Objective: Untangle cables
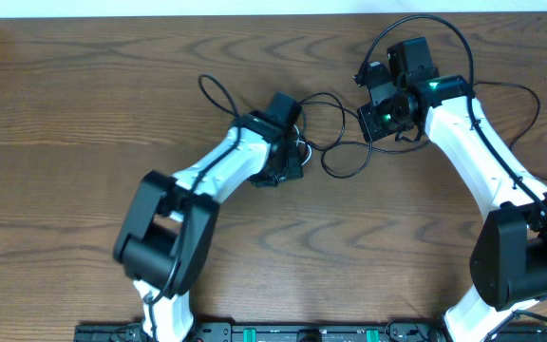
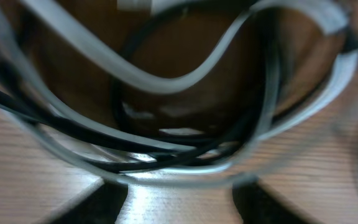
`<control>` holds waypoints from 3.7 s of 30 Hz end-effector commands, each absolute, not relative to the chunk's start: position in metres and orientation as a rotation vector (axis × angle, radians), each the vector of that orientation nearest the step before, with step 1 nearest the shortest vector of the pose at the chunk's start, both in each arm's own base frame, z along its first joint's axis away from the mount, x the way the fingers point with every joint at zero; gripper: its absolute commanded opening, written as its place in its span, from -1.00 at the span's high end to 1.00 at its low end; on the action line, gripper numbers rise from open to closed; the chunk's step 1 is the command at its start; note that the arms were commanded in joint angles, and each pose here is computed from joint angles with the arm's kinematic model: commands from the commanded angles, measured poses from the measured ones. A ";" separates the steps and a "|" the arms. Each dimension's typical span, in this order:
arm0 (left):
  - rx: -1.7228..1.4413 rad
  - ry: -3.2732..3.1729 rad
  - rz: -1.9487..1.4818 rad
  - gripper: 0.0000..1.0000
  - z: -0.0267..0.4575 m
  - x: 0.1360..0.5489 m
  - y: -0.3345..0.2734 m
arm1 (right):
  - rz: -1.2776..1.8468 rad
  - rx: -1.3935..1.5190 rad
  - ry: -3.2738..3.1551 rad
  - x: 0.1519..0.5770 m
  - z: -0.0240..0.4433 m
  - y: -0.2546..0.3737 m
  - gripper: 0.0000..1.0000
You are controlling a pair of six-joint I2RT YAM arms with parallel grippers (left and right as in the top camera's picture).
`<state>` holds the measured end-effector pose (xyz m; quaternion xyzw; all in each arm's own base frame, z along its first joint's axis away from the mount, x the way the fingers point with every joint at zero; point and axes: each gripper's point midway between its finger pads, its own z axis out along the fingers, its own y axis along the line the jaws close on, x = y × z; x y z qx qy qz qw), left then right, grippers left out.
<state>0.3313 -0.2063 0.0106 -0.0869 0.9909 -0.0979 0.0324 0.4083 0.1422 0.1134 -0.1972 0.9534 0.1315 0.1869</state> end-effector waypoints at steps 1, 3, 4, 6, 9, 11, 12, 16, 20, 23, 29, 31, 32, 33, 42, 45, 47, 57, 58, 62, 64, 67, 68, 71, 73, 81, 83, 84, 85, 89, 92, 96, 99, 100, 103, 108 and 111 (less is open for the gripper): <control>-0.242 3.137 -0.203 0.28 -0.014 0.317 -0.193 | 0.350 -0.513 2.696 0.412 0.113 0.131 0.98; -0.209 3.162 -0.152 0.29 -0.016 0.314 -0.181 | 0.342 -0.496 2.700 0.413 0.112 0.126 0.99; -0.199 3.171 -0.116 0.29 -0.016 0.314 -0.173 | 0.335 -0.484 2.706 0.413 0.112 0.122 0.98; -0.198 3.185 -0.048 0.29 -0.014 0.315 -0.156 | 0.324 -0.456 2.717 0.414 0.111 0.113 0.98; -0.193 3.190 0.061 0.29 -0.012 0.319 -0.127 | 0.317 -0.416 2.729 0.416 0.110 0.100 0.99; -0.217 3.179 0.160 0.30 -0.011 0.322 -0.103 | 0.313 -0.389 2.739 0.416 0.110 0.092 0.98; -0.248 3.170 0.214 0.29 -0.011 0.324 -0.090 | 0.310 -0.376 2.744 0.416 0.109 0.088 0.98; -0.368 3.166 0.346 0.29 -0.008 0.324 -0.048 | 0.251 -0.313 2.776 0.415 0.106 0.065 0.98; -0.516 3.252 0.106 0.27 -0.008 0.315 -0.052 | 0.267 -0.280 2.781 0.415 0.106 0.057 0.98; -0.590 3.278 -0.278 0.06 -0.004 0.317 -0.085 | 0.275 -0.281 2.779 0.415 0.107 0.057 0.98; -0.730 3.133 -0.928 -0.33 0.019 0.344 -0.155 | 0.294 -0.284 2.776 0.415 0.107 0.060 0.98; -0.791 3.095 -0.962 -0.33 0.021 0.352 -0.166 | 0.294 -0.284 2.777 0.414 0.107 0.060 0.98; -0.796 3.082 -0.967 -0.33 0.021 0.355 -0.170 | 0.294 -0.283 2.777 0.414 0.107 0.060 0.98; -0.786 3.070 -0.975 -0.33 0.022 0.357 -0.175 | 0.294 -0.283 2.777 0.415 0.107 0.060 0.98; -0.634 3.097 -0.819 -0.47 0.013 0.347 -0.210 | 0.295 -0.284 2.779 0.414 0.107 0.060 0.98; -0.616 3.098 -0.707 -0.47 0.007 0.345 -0.213 | 0.295 -0.284 2.779 0.414 0.107 0.060 0.98; -0.648 3.073 -0.571 -0.47 0.001 0.346 -0.208 | 0.295 -0.284 2.781 0.413 0.107 0.060 0.98; -0.589 2.930 -0.452 0.20 0.000 0.375 -0.205 | 0.381 -0.297 2.775 0.411 0.109 0.070 0.98; -0.590 2.919 -0.435 0.20 0.000 0.377 -0.203 | 0.381 -0.297 2.776 0.410 0.109 0.070 0.98; -0.595 2.900 -0.377 0.18 -0.002 0.379 -0.196 | 0.381 -0.297 2.777 0.410 0.109 0.070 0.98; -0.596 2.905 -0.373 0.18 -0.004 0.377 -0.195 | 0.382 -0.297 2.777 0.410 0.109 0.070 0.98; -0.581 2.915 -0.365 0.19 -0.008 0.373 -0.195 | 0.386 -0.297 2.777 0.410 0.109 0.070 0.98; -0.581 2.917 -0.364 0.21 -0.009 0.372 -0.195 | 0.392 -0.298 2.775 0.410 0.109 0.071 0.98; -0.581 2.923 -0.358 0.42 -0.015 0.370 -0.195 | 0.417 -0.301 2.772 0.409 0.110 0.074 0.98; -0.584 2.932 -0.342 0.76 -0.021 0.369 -0.193 | 0.414 -0.302 2.775 0.409 0.109 0.074 0.98; -0.370 3.034 -0.246 0.85 -0.026 0.354 -0.180 | 0.174 -0.263 2.836 0.405 0.100 0.044 0.98; -0.372 3.088 -0.222 0.85 -0.023 0.346 -0.173 | 0.134 -0.258 2.839 0.406 0.099 0.039 0.98; -0.363 3.116 -0.236 0.85 -0.020 0.342 -0.172 | 0.125 -0.258 2.838 0.406 0.099 0.038 0.98; -0.360 3.189 -0.316 0.85 -0.011 0.334 -0.172 | 0.122 -0.269 2.833 0.407 0.100 0.038 0.98; -0.394 3.295 -0.522 0.85 0.013 0.322 -0.173 | 0.120 -0.277 2.821 0.410 0.100 0.038 0.43; -0.477 3.331 -0.821 0.85 0.040 0.318 -0.180 | 0.217 -0.268 2.821 0.408 0.101 0.049 -0.67; -0.604 3.230 -1.345 0.85 0.076 0.323 -0.200 | 0.374 -0.244 2.843 0.398 0.103 0.066 -0.88; -0.673 3.120 -1.632 0.85 0.099 0.330 -0.205 | 0.549 -0.260 2.835 0.390 0.108 0.085 -0.88; -0.686 3.091 -1.699 0.85 0.105 0.332 -0.206 | 0.641 -0.270 2.815 0.389 0.112 0.095 -0.87; -0.769 3.048 -1.805 0.85 0.115 0.335 -0.208 | 0.934 -0.307 2.721 0.385 0.131 0.127 -0.82; -0.813 3.037 -1.806 0.85 0.115 0.339 -0.209 | 1.225 -0.372 2.551 0.385 0.161 0.157 -0.63; -0.772 3.016 -1.807 0.85 0.114 0.343 -0.210 | 1.291 -0.416 2.502 0.383 0.169 0.169 -0.47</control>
